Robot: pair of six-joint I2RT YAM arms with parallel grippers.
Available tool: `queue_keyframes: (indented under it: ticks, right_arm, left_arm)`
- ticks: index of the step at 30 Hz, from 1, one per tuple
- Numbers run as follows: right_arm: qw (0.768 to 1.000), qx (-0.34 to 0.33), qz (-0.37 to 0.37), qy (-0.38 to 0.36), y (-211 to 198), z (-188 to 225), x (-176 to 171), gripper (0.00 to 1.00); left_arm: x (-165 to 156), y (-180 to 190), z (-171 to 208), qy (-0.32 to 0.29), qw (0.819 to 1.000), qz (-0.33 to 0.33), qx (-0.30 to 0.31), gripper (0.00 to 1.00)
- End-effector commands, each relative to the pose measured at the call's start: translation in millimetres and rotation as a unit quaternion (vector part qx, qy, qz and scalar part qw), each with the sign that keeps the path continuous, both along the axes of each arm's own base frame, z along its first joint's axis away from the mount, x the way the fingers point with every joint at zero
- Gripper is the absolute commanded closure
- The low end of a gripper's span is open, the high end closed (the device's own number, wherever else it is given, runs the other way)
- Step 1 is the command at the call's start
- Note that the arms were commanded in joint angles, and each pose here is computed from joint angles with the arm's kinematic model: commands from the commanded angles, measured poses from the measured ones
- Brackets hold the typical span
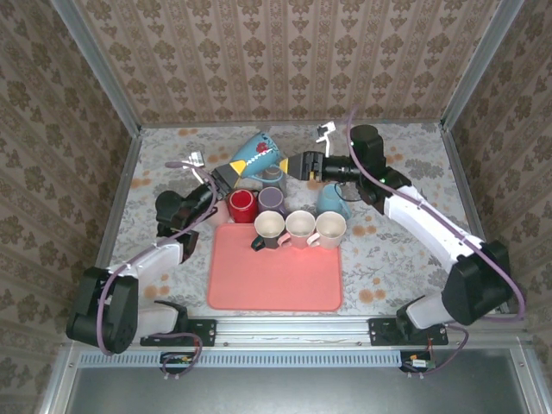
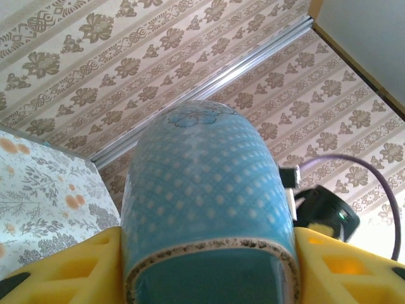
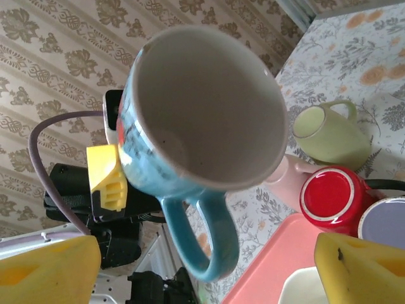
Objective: Turn the mug right side up
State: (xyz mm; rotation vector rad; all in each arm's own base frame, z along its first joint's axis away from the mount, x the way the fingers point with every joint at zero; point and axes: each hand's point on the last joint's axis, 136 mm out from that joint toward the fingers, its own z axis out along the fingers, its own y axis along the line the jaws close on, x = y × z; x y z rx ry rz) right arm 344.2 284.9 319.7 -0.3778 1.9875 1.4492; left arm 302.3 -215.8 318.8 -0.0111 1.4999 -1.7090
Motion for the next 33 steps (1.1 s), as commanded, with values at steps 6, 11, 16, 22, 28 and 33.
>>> queue_keyframes:
  ticks: [6, 11, 16, 22, 28, 33]
  right_arm:
    - [0.992, 0.055, 0.114, -0.002, 20, 14, -13, 0.19]
    - [0.992, 0.053, 0.115, 0.001, 27, 6, -13, 0.25]
    - [0.993, 0.058, 0.104, 0.009, 33, 3, -6, 0.41]
    - [0.993, 0.065, 0.099, 0.016, 37, 2, -4, 0.71]
    - [0.994, 0.068, 0.086, 0.008, 32, 11, -8, 1.00]
    - [0.997, 0.052, 0.057, -0.006, 23, 15, -12, 1.00]
  left_arm:
    - [-16, 0, 48, -0.082, 0.996, -0.017, -0.030, 0.79]
    - [-15, -2, 48, -0.079, 0.996, -0.020, -0.031, 0.79]
    - [-15, -5, 47, -0.080, 0.996, -0.023, -0.029, 0.80]
    - [-16, -7, 44, -0.076, 0.996, -0.027, -0.027, 0.81]
    - [-19, -8, 33, -0.068, 0.997, -0.029, -0.018, 0.66]
    - [-20, -3, 16, -0.048, 0.999, -0.014, -0.002, 0.22]
